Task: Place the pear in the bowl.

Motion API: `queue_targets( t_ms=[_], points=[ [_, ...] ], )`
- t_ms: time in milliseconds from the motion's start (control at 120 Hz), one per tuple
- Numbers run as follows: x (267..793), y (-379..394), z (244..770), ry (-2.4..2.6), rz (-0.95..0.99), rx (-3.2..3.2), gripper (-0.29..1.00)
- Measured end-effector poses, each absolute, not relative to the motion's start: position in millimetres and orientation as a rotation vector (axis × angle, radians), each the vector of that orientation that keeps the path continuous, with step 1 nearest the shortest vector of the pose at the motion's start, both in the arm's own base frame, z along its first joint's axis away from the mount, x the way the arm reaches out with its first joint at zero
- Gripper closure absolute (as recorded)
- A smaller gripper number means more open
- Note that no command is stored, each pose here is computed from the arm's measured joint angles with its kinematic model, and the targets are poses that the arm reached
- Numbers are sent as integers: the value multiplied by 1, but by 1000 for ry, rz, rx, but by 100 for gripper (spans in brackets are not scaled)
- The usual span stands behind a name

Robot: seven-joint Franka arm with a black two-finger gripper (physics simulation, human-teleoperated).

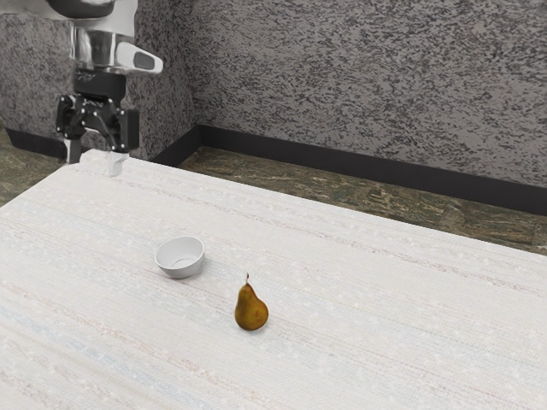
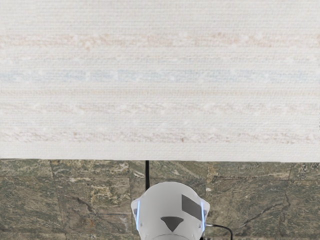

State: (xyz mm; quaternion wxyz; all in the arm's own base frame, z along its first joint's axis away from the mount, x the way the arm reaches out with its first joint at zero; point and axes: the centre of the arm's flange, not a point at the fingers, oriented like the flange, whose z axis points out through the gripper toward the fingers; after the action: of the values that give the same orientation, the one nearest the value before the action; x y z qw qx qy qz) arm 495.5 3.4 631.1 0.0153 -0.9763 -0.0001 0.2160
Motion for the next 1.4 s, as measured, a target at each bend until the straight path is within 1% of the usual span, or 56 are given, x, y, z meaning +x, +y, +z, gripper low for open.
queue_targets(
  t_ms=[67, 133, 300, 483, 708, 808, 933, 1000, 1158, 1292, 1400],
  points=[
    [510, 4, 633, 4, 507, -3066, 0],
    [521, 4, 637, 8, 383, -3083, 0],
    [536, 5, 644, 13, 200, -3098, 0],
    [540, 6, 651, 11, 121, -3100, 0],
    [543, 1, 638, -87, 141, -3126, 0],
    [546, -10, 607, -223, 223, -3120, 0],
    [546, -52, 536, -305, 325, -3094, 0],
    [541, -91, 501, -286, 326, -3092, 0],
    [534, -187, 449, -211, 294, -3106, 0],
    [556, -179, 409, -400, 279, -3127, 0],
    [557, -178, 380, -547, 277, -3149, 1]
  ],
)
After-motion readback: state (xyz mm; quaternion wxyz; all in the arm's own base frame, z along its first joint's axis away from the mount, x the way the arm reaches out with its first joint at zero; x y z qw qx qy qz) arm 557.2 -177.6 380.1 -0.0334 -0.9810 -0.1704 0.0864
